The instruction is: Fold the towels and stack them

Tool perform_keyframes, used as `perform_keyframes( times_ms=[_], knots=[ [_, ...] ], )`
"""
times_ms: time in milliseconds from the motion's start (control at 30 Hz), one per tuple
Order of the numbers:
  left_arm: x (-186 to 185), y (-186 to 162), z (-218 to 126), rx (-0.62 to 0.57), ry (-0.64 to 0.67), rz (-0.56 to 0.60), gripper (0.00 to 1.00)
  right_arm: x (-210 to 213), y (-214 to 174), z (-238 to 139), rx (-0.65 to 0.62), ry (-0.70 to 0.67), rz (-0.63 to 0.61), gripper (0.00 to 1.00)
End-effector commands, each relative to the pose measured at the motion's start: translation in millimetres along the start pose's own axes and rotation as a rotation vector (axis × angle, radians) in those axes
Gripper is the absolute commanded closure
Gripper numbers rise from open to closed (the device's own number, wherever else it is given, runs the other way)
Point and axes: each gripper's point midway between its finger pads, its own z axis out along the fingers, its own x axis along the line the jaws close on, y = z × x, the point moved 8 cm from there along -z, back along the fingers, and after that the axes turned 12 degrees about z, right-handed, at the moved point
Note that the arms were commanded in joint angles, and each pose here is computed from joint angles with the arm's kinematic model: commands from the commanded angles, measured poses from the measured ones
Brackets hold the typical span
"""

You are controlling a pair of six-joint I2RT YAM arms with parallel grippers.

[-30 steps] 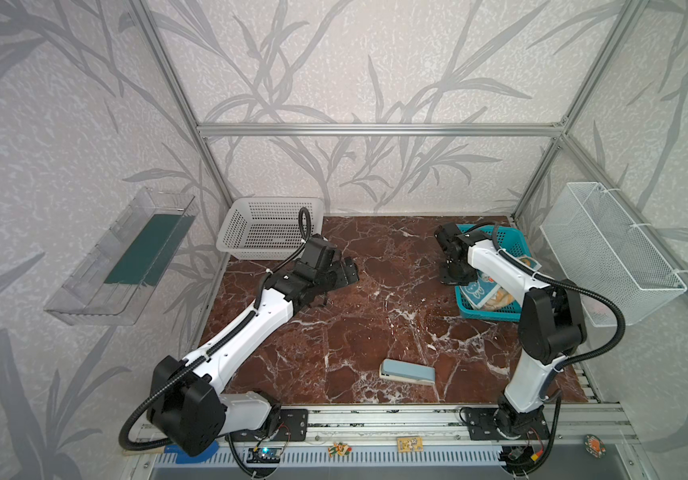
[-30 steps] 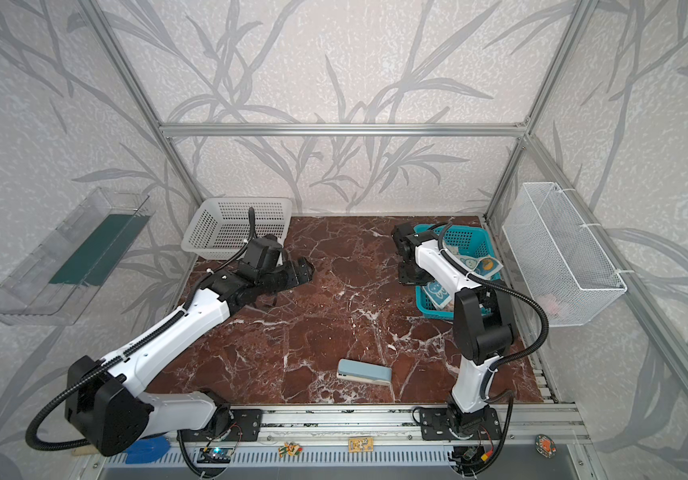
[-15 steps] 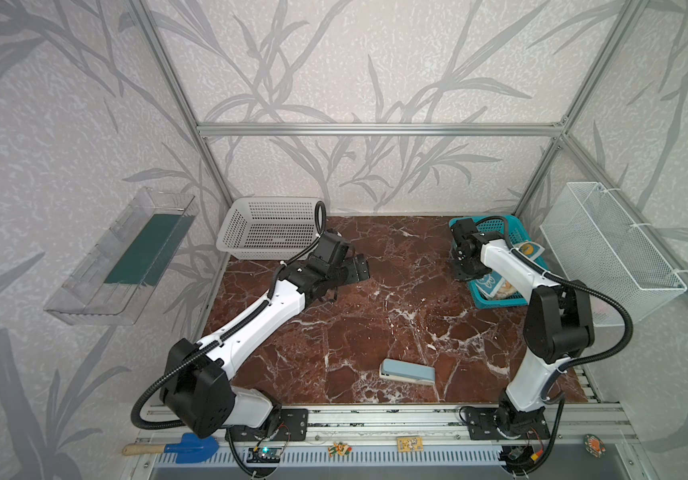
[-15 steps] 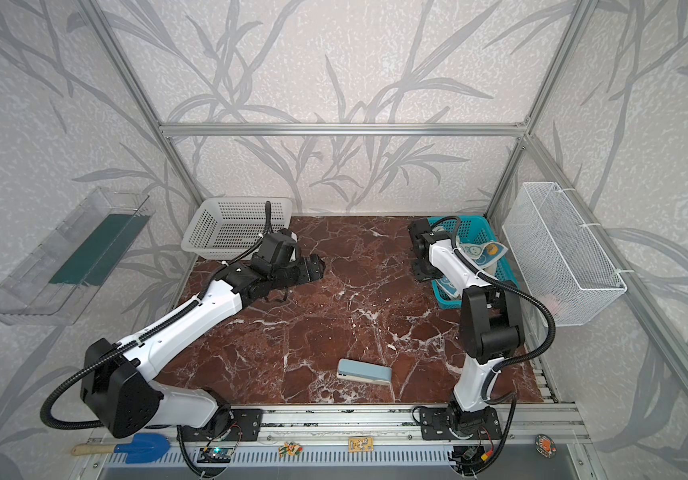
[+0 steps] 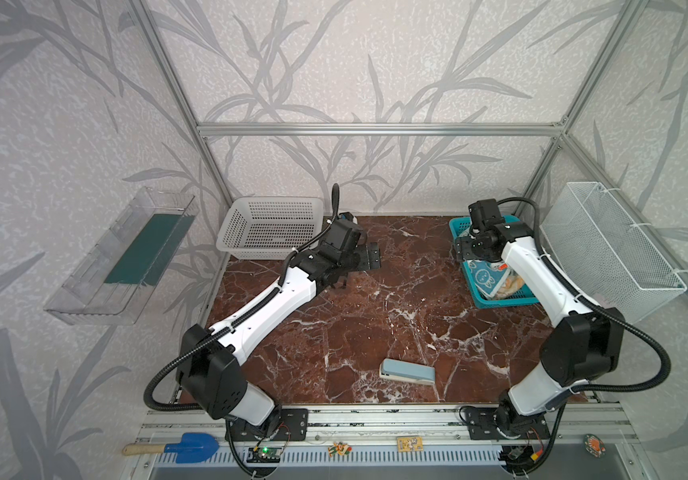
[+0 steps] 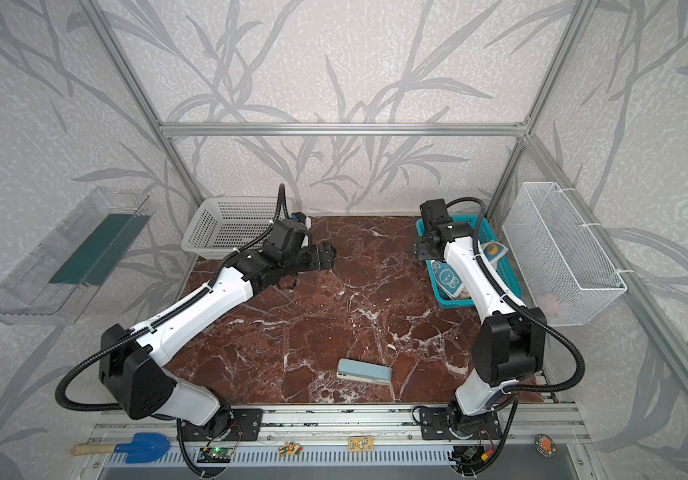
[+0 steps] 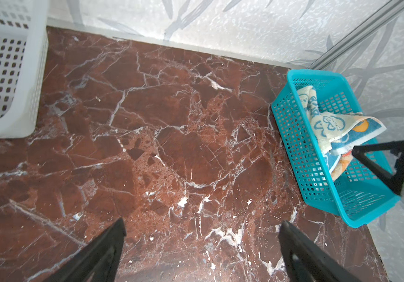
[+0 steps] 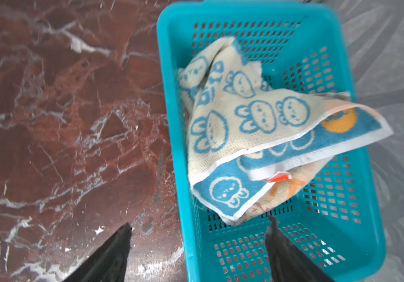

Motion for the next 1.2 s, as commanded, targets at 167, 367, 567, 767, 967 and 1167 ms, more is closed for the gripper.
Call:
perform_keyframes(
  times_ms=[167, 367, 567, 767, 967, 1167],
  knots=[
    [-61, 15, 16, -0.091, 0.024, 0.402, 0.01, -11, 0, 41, 0.109, -0.044, 0.208, 0.13],
    [-86, 24, 34, -0.112, 0.073, 0.566, 0.01, -7, -6, 61, 0.169, 0.017, 0.351, 0.07],
    [-90, 30, 41, -0.131, 0.147, 0.613, 0.01, -13, -15, 75, 0.172, 0.059, 0.52, 0.07],
    [-93, 33, 41, -0.128, 0.132, 0.632, 0.01, -19, -22, 83, 0.144, 0.093, 0.672, 0.07],
    [-93, 36, 39, -0.111, 0.154, 0.672, 0.01, -13, -18, 83, 0.131, 0.211, 0.704, 0.08],
    [-86, 32, 35, -0.136, 0.208, 0.688, 0.01, -17, -16, 71, 0.101, 0.279, 0.744, 0.07]
  ],
)
